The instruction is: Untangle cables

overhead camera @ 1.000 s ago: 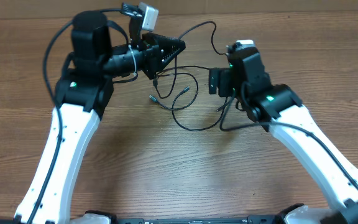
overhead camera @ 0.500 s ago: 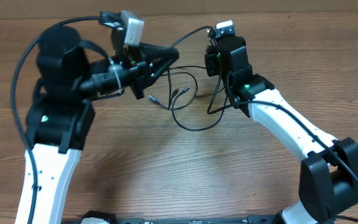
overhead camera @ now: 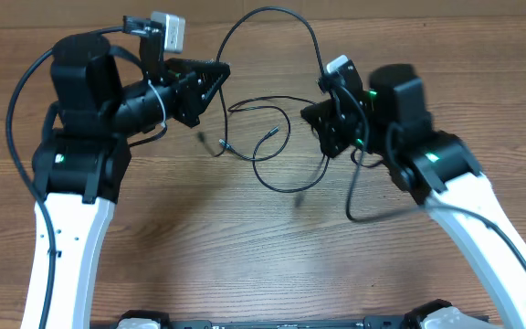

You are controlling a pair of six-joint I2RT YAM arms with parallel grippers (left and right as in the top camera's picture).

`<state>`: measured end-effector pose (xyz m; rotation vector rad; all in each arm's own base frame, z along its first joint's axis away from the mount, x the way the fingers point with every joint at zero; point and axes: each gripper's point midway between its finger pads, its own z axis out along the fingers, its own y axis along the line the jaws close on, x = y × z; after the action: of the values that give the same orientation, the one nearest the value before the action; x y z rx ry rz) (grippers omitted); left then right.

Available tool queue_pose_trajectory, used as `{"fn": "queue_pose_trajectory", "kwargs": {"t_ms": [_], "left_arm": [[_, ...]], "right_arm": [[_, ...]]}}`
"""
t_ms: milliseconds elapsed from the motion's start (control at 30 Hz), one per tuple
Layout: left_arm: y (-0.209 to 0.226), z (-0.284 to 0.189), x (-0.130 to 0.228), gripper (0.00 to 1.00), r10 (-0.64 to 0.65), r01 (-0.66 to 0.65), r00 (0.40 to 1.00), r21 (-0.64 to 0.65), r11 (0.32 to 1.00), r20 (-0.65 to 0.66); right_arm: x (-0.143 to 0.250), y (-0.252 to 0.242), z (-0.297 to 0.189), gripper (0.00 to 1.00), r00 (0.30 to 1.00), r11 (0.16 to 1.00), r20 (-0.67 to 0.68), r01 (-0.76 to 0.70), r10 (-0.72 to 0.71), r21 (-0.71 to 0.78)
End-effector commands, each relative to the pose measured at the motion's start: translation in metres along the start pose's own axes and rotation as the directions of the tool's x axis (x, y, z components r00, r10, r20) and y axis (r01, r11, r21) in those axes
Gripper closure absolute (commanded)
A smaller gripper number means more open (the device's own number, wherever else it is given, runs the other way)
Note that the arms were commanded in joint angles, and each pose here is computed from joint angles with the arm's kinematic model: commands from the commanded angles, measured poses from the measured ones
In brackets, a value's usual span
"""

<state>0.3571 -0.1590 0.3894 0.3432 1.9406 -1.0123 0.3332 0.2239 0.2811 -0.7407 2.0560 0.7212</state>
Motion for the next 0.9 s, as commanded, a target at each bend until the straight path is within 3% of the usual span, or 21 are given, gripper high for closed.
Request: {"fn": "queue_pose_trajectory", "kwargs": {"t_ms": [0,200,567,867], "left_arm": [[-0.011,0.004,-0.005,0.96,-0.031,0.032,0.999,0.086,0.996,-0.010],[-0.007,0.006,-0.007,0.95,-0.139,0.139,0.990,0.071,0.988,-0.006],[-0.006,0.006,-0.008,0.96,-0.466,0.466,0.885,0.061,0.883,-0.023],[-0.014,0.011,-0.004,0.96,-0.546,0.548,0.836,0.067,0.834,-0.053]], "right_arm": [[-0.003,0.043,-0.006,0.96,0.998,0.969,0.025,0.062,-0.058,-0.239],[-0.004,0.063,-0.007,0.96,0.997,0.943,0.034,0.076,-0.069,-0.325],[-0.008,0.078,0.001,0.91,0.988,0.937,0.063,0.153,-0.141,-0.314],[-0.016,0.089,0.009,0.84,0.976,0.938,0.099,0.212,-0.192,-0.274]]}}
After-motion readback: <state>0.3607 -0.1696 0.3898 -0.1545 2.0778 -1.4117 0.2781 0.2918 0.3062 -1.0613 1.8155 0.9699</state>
